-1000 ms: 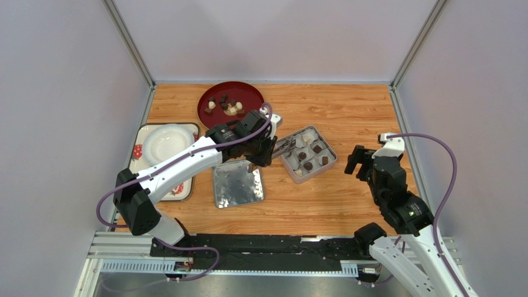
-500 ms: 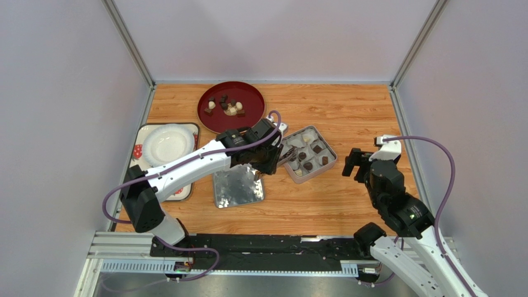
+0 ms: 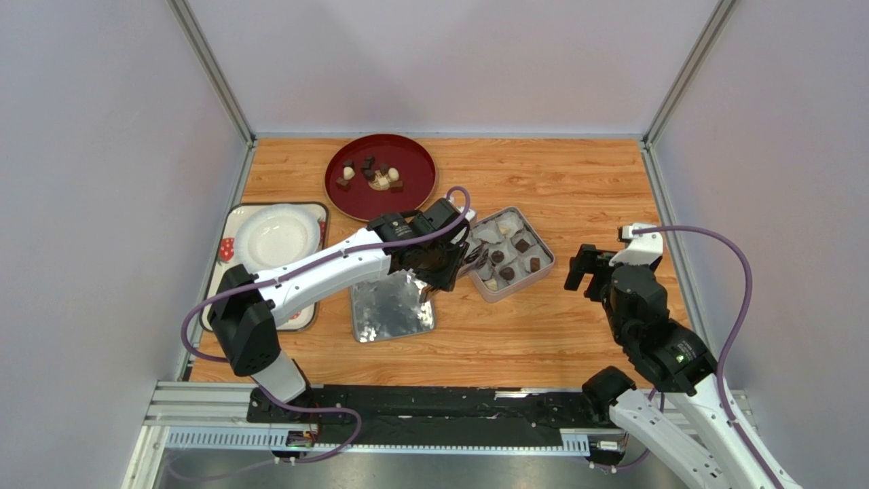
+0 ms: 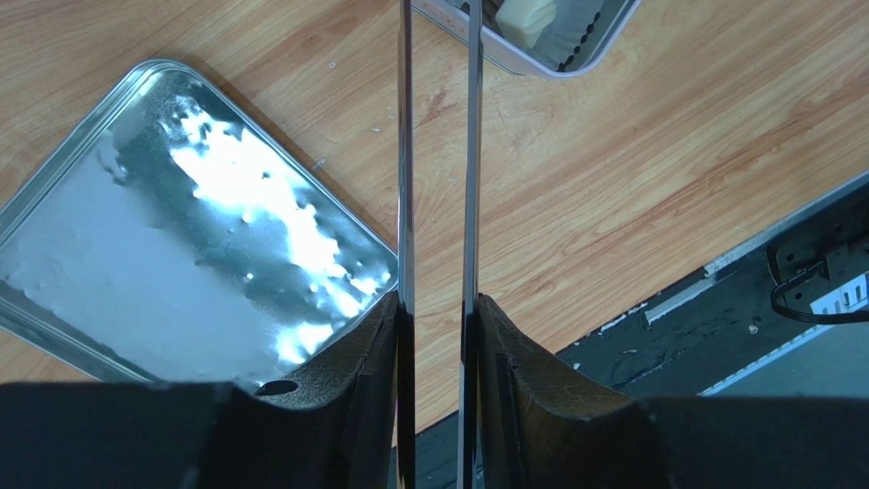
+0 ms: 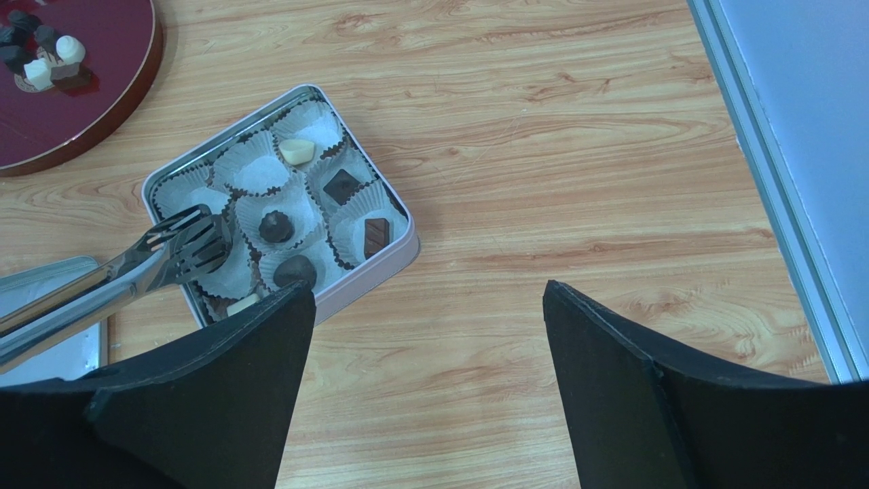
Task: Pack the chocolate
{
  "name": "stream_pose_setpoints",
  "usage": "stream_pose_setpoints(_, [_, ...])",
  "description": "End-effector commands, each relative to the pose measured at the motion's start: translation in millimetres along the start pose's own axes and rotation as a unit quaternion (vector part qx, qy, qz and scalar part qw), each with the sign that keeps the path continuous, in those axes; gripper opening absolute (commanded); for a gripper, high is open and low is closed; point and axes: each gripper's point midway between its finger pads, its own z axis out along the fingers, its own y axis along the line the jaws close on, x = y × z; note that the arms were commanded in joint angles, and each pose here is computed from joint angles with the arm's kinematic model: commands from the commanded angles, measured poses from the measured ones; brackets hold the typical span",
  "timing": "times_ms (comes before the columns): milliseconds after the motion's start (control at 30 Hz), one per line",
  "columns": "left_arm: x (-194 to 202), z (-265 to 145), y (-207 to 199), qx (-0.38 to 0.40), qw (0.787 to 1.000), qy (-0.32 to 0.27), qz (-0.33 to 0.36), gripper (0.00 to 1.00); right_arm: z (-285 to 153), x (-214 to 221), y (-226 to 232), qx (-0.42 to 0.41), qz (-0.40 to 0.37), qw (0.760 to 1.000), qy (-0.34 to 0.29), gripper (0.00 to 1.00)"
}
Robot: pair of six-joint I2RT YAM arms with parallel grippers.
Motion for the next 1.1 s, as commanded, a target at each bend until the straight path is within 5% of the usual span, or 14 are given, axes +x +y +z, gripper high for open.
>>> stream_pose_setpoints(0, [-13.2, -8.5, -10.6, 0.015, 1.0, -0.019, 0.005, 0.39, -0.3, -11.1, 2.4, -0.004, 0.01, 1.0, -0.023, 0.87])
stream_pose_setpoints(467, [-16.3, -15.3, -11.7, 0.015, 0.999, -0.031, 0.0, 0.42, -0.8, -11.2, 3.3, -0.008, 0.01, 1.0, -0.022, 0.87])
stream_pose_setpoints(733, [-37.7, -35.4, -7.1, 0.001, 0.996, -0.085, -0.012, 0.39, -1.2, -11.0, 4.6, -0.012, 0.01, 1.0, -0.023, 0.87])
stream_pose_setpoints(1067, [-64.1, -62.5, 54.4, -0.083, 0.986, -0.132, -0.055, 0.36, -1.2, -11.6, 5.1, -0.013, 0.011, 1.0, -0.023, 0.87])
